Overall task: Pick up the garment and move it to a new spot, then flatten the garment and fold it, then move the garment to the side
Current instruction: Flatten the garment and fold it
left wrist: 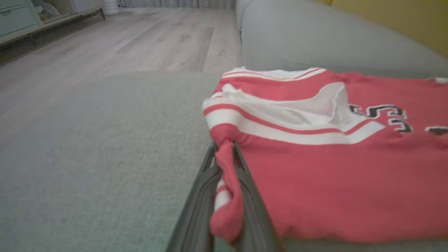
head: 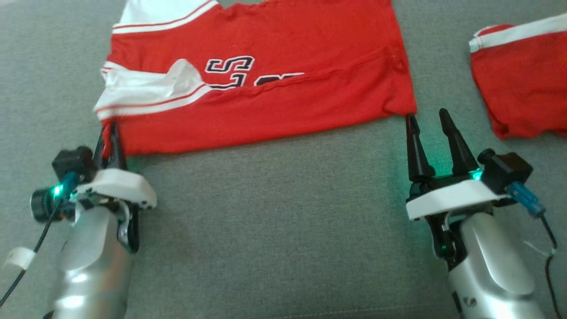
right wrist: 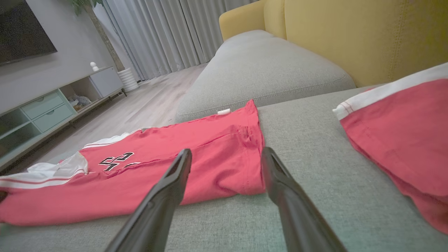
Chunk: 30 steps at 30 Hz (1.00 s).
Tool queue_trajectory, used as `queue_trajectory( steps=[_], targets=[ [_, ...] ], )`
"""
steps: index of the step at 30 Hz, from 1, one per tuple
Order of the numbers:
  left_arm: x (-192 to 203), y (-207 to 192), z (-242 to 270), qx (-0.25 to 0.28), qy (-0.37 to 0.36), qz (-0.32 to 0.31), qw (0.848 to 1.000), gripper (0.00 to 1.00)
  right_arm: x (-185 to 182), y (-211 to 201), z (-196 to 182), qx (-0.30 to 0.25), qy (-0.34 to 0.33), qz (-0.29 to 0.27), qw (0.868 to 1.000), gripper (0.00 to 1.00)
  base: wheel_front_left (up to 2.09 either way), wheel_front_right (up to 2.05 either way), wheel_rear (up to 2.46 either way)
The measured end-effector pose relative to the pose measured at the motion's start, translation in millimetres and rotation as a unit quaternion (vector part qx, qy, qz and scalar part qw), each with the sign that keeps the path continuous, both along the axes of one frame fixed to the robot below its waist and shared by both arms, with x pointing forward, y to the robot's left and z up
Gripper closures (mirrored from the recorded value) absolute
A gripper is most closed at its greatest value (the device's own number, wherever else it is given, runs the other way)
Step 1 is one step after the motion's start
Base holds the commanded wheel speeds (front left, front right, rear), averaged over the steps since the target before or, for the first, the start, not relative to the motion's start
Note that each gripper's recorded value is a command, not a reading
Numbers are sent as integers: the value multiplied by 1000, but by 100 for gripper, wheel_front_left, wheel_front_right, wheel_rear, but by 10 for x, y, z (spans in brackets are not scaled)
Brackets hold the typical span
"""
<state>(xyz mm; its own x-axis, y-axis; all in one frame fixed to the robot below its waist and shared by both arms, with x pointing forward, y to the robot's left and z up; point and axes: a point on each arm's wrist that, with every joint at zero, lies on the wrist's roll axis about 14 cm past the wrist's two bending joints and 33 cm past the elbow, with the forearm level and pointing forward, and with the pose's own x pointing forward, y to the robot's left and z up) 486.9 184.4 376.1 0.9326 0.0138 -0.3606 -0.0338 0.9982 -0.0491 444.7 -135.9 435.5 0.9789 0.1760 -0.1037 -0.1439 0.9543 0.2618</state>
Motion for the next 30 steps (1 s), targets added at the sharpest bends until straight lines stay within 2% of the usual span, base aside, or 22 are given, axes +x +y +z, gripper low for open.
queue_trajectory(
  steps=[8, 14, 21, 22, 24, 25, 30],
  targets=[
    [147, -126, 757, 1, -129, -25, 991, 100, 224, 6, -143, -43, 62, 16, 997, 0, 0, 0, 0],
    [-59, -180, 646, 1, -119, -39, 992, 100, 371, -56, -418, -63, 138, 13, 988, 0, 0, 0, 0],
    [-99, -170, 610, -1, -116, -41, 992, 100, 468, -63, -693, -106, 198, 24, 974, 0, 0, 0, 0],
    [-104, -174, 605, -3, -115, -42, 992, 100, 496, -49, -697, -111, 200, 28, 973, 6, 0, 0, 0],
    [-111, -161, 596, -2, -114, -40, 993, 100, 545, -24, -686, -120, 200, 33, 972, 91, 0, 0, 0],
    [-115, -156, 592, 0, -113, -41, 993, 100, 552, -20, -684, -126, 200, 35, 971, 100, 0, 0, 0],
    [-146, -145, 553, 5, -103, -42, 994, 100, 499, -97, -658, -135, 195, 26, 971, 100, 0, 0, 0]
  ],
)
